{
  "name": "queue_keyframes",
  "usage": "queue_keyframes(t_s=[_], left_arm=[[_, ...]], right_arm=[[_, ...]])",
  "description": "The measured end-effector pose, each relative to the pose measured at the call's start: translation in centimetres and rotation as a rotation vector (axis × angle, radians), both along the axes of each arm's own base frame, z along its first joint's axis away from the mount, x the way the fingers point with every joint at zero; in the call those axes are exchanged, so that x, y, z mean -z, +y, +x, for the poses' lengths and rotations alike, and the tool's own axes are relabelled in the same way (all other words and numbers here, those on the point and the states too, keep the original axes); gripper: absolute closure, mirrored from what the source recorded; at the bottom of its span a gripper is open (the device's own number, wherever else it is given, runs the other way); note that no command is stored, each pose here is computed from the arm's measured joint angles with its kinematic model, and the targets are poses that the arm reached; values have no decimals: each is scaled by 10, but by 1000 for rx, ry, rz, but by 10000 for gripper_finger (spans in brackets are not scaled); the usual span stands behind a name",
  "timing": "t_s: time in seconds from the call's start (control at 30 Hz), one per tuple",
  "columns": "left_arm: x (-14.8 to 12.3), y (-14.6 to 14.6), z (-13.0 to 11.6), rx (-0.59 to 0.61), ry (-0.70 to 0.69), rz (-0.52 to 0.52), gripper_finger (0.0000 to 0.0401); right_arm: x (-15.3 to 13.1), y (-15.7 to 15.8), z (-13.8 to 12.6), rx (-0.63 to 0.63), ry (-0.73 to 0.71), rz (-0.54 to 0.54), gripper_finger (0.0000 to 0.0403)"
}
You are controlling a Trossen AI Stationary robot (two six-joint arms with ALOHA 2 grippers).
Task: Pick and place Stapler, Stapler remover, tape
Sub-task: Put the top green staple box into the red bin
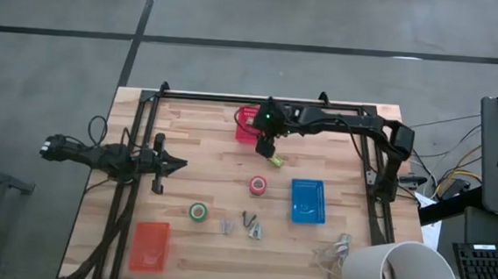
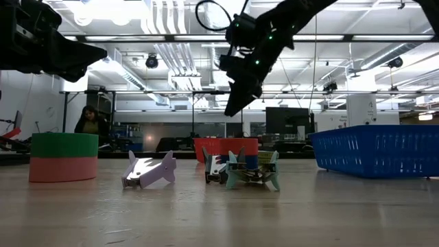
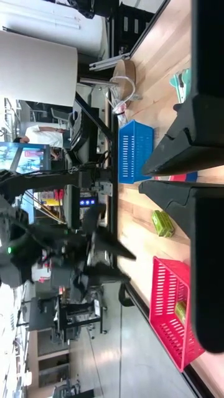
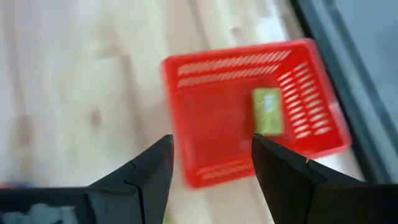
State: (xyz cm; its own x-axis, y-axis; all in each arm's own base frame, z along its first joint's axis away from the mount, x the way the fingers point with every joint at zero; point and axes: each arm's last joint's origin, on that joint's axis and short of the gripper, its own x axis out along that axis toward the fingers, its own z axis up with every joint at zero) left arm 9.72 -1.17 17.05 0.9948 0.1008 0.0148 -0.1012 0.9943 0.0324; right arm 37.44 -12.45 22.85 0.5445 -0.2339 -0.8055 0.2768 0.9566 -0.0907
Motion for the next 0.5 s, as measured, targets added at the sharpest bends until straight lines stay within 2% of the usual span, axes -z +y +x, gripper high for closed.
queue_keyframes(t_s=[0.3, 0.5], left_arm=[[0, 0, 0, 0, 0, 0, 375], [0, 0, 0, 0, 0, 0, 375]], right_arm=[[3, 47, -21, 24, -5, 70, 200], [25, 59, -34, 97, 30, 103, 200]])
